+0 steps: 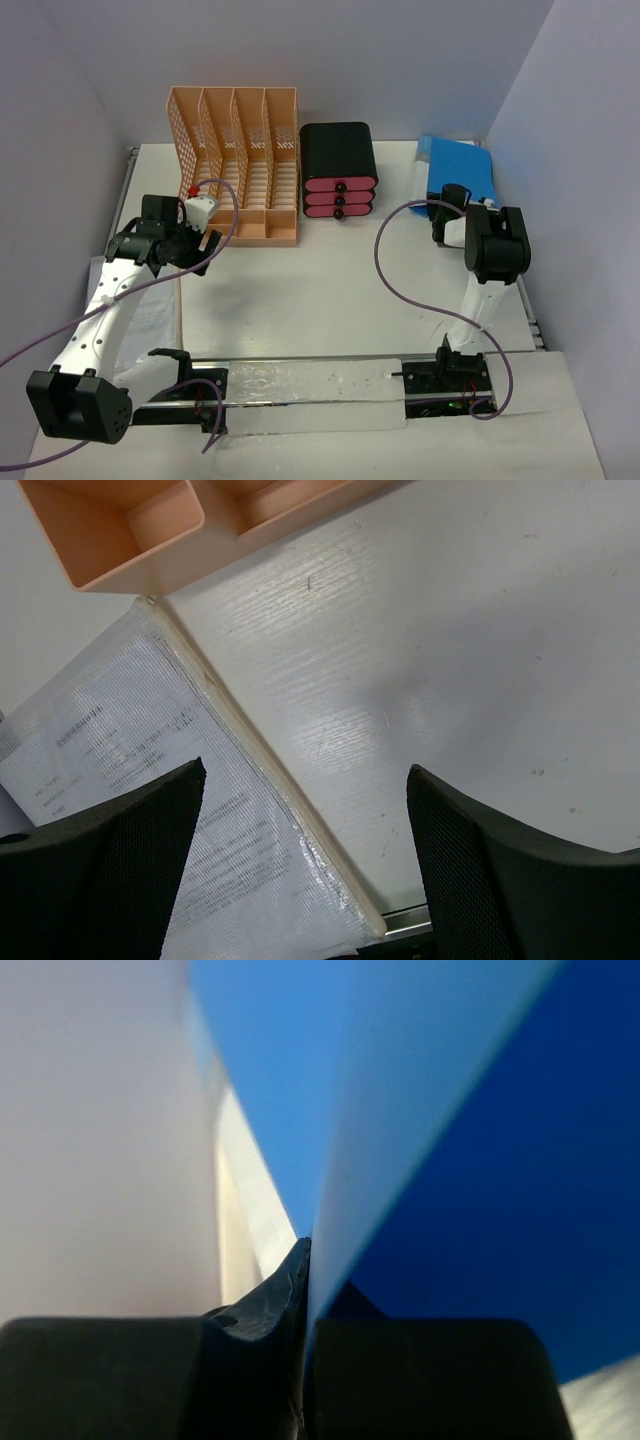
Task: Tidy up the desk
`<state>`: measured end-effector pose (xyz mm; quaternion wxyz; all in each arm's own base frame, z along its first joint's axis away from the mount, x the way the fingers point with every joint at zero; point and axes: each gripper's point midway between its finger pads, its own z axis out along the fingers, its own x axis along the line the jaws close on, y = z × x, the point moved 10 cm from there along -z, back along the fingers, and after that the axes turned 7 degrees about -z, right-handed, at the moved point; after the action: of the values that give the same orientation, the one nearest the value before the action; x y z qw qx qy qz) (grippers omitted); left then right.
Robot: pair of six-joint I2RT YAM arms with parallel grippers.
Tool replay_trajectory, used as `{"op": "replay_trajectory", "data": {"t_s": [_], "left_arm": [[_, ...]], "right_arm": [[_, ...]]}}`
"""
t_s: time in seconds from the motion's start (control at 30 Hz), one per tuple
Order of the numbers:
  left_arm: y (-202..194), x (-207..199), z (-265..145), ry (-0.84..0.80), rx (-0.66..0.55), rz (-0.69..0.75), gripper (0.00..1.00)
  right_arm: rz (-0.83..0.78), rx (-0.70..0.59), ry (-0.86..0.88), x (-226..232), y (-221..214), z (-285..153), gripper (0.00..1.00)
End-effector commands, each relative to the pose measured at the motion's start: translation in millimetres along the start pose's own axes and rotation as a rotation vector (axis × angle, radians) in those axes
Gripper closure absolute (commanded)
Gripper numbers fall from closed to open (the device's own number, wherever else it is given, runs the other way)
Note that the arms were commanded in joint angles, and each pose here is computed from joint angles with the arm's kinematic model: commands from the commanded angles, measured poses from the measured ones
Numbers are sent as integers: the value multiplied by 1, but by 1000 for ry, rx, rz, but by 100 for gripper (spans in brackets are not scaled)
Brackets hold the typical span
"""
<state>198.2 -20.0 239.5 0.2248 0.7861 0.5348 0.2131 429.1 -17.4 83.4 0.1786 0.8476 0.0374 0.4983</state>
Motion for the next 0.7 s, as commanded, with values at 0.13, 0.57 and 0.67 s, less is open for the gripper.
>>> {"op": "replay_trajectory", "data": {"t_s": [0.13,0.57,0.67], "left_arm": [[20,0,-18,-15,-123,8,12],[103,-11,-122,-240,-515,22,7],[116,-16,-137,-317,-560,-5,6]], "right_arm": [[-125,-16,410,102,34,-82,100],[-316,-199,791,187,50,-285,100],[-311,-220,894,202,53,-331,100]]}}
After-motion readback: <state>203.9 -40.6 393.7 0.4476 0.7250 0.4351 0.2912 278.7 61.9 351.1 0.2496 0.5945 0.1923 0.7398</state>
